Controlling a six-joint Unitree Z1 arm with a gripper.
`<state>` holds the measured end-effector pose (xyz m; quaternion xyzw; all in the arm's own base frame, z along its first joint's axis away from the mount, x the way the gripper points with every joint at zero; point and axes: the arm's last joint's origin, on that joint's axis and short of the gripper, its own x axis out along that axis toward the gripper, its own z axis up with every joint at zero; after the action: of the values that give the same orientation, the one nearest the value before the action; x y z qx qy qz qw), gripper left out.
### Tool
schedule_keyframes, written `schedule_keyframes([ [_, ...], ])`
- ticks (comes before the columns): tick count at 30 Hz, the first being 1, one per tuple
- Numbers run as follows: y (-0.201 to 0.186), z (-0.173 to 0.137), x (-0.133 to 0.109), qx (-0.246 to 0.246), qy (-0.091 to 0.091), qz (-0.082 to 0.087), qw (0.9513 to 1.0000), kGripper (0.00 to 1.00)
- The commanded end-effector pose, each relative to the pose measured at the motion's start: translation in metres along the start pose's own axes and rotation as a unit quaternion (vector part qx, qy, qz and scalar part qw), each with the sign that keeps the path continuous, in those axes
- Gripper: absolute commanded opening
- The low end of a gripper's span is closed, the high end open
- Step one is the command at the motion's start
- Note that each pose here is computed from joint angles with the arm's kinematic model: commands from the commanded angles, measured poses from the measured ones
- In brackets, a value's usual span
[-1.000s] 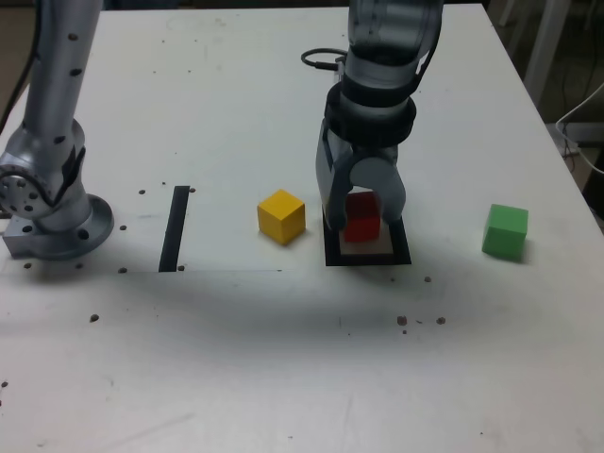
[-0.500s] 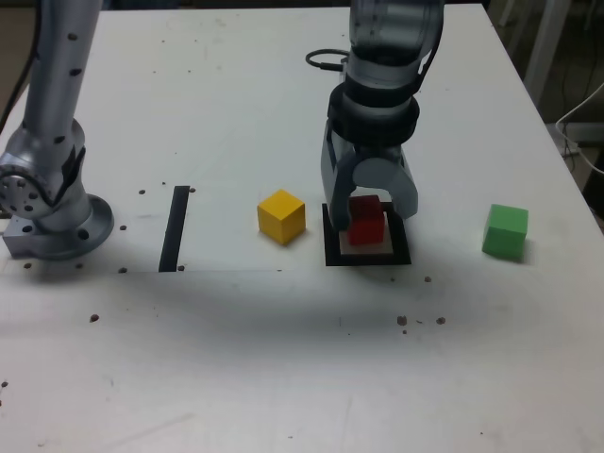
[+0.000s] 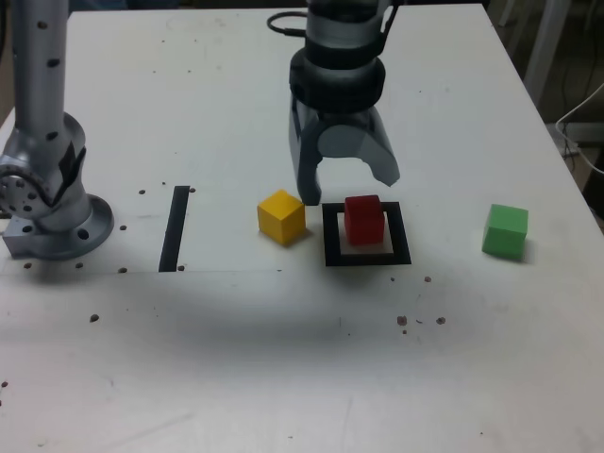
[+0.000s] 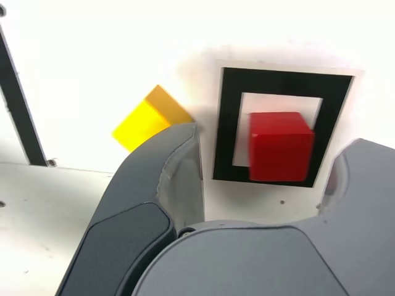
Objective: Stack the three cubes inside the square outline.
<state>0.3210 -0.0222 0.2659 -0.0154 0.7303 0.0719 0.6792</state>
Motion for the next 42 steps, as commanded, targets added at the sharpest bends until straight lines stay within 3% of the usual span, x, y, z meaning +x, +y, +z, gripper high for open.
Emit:
schedule_keyframes([
  [1,-0.001,-0.002,-0.003,0.003,-0.006,-0.001,1.0000,1.00],
  [10,-0.002,-0.006,-0.008,0.011,-0.016,-0.001,0.9998,1.00],
  [16,0.003,-0.026,-0.014,-0.025,0.009,0.000,0.9997,1.00],
  [21,0.006,-0.042,-0.017,-0.080,0.025,-0.002,0.9965,1.00],
  [28,0.010,-0.056,-0.018,-0.157,0.061,0.010,0.9857,1.00],
  [31,0.011,-0.058,-0.014,-0.187,0.069,0.006,0.9798,1.00],
  [37,0.018,-0.060,-0.003,-0.251,0.079,-0.023,0.9645,1.00],
  [42,0.019,-0.053,0.018,-0.274,0.086,-0.071,0.9552,0.99],
])
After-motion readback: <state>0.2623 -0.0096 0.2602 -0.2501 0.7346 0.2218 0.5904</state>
